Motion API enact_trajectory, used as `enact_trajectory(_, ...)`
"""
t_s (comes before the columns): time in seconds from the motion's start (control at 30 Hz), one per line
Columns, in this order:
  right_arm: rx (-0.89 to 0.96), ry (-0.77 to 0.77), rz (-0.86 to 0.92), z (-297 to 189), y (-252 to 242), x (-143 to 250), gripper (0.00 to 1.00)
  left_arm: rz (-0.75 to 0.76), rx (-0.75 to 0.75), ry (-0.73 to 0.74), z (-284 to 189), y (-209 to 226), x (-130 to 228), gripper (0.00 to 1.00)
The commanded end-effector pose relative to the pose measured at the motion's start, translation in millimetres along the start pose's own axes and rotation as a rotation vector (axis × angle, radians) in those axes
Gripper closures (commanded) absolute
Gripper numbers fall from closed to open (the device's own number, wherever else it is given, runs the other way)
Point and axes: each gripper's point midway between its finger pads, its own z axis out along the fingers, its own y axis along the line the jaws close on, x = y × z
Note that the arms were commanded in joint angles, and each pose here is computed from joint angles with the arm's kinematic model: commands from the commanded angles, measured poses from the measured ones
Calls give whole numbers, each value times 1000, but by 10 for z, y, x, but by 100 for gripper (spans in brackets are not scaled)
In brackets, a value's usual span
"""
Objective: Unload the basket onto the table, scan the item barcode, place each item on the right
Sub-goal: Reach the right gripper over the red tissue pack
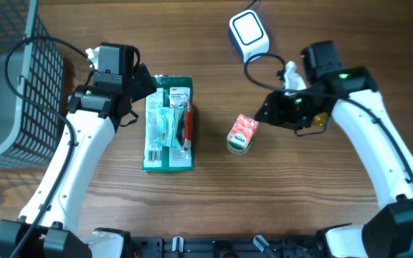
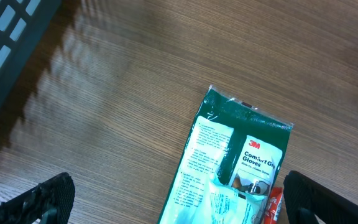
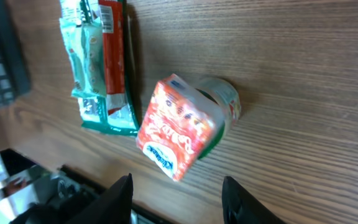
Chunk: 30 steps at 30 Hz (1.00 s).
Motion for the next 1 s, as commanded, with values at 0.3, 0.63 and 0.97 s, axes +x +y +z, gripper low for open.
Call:
enact_trajectory(0.3, 144, -76, -23, 325, 310, 38, 59, 13, -4, 5, 25, 15, 9, 0)
enact_trajectory(0.63, 121, -99, 18, 354, 403, 11, 0, 13, -4, 5, 25, 15, 9, 0)
enact_trajectory(0.97, 122, -98, 19, 356, 401, 13, 28, 13, -4, 5, 25, 15, 9, 0)
